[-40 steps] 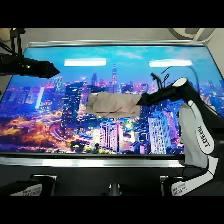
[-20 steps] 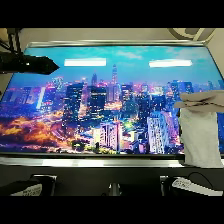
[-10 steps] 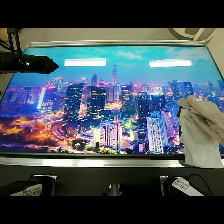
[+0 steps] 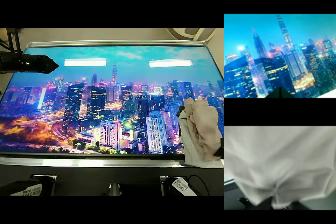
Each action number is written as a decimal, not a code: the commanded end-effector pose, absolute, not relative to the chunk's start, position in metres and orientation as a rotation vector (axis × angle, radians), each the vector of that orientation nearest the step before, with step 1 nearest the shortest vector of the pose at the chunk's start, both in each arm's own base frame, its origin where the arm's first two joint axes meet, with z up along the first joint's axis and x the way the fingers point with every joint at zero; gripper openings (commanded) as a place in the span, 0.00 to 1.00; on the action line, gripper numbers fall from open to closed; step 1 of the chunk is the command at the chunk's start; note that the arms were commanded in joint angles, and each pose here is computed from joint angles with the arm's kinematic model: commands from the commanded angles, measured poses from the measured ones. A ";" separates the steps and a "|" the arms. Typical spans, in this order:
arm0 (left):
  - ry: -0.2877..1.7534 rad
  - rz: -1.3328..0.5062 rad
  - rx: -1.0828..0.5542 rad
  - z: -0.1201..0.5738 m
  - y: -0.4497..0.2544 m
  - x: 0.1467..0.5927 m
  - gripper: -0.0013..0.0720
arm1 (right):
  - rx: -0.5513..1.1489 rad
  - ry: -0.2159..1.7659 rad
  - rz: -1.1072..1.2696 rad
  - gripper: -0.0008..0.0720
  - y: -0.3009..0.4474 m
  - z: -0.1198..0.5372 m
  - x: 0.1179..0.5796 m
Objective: Fold the shirts.
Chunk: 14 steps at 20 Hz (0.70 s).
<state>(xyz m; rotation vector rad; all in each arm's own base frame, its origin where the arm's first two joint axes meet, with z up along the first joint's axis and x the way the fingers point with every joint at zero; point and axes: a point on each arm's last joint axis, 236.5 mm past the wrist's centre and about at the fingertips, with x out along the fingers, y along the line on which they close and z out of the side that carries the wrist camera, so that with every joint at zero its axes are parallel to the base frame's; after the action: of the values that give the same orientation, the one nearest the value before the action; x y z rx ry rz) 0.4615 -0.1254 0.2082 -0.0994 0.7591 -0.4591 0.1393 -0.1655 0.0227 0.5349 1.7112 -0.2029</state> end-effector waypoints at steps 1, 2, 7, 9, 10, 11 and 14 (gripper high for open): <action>0.763 -0.462 -0.105 0.209 -0.127 0.460 0.05 | 0.467 1.692 -0.183 0.87 -0.173 0.021 0.142; 0.765 -0.474 -0.112 0.210 -0.129 0.457 0.05 | 0.404 1.679 -0.195 0.91 -0.185 0.028 0.144; 0.692 -0.452 -0.071 0.236 -0.124 0.462 0.05 | -0.066 1.166 -0.508 0.92 -0.290 0.184 0.235; 0.623 -0.334 0.075 0.258 -0.109 0.477 0.05 | -0.286 0.876 -0.447 0.87 -0.266 0.265 0.311; 0.592 -0.231 0.157 0.267 -0.096 0.490 0.05 | -0.357 0.770 -0.369 0.87 -0.233 0.286 0.349; 0.579 -0.137 0.227 0.271 -0.085 0.500 0.05 | -0.377 0.716 -0.281 0.87 -0.194 0.289 0.380; 0.753 -0.015 0.199 0.215 -0.070 0.511 0.12 | -0.259 0.859 0.029 0.87 -0.064 0.213 0.441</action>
<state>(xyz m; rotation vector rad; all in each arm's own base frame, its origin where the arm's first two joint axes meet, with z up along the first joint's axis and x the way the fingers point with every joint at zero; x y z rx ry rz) 0.4993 -0.0980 0.2397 0.1555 0.6688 -0.1977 0.3868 -0.1700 0.2286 -0.2927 0.8904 -0.1830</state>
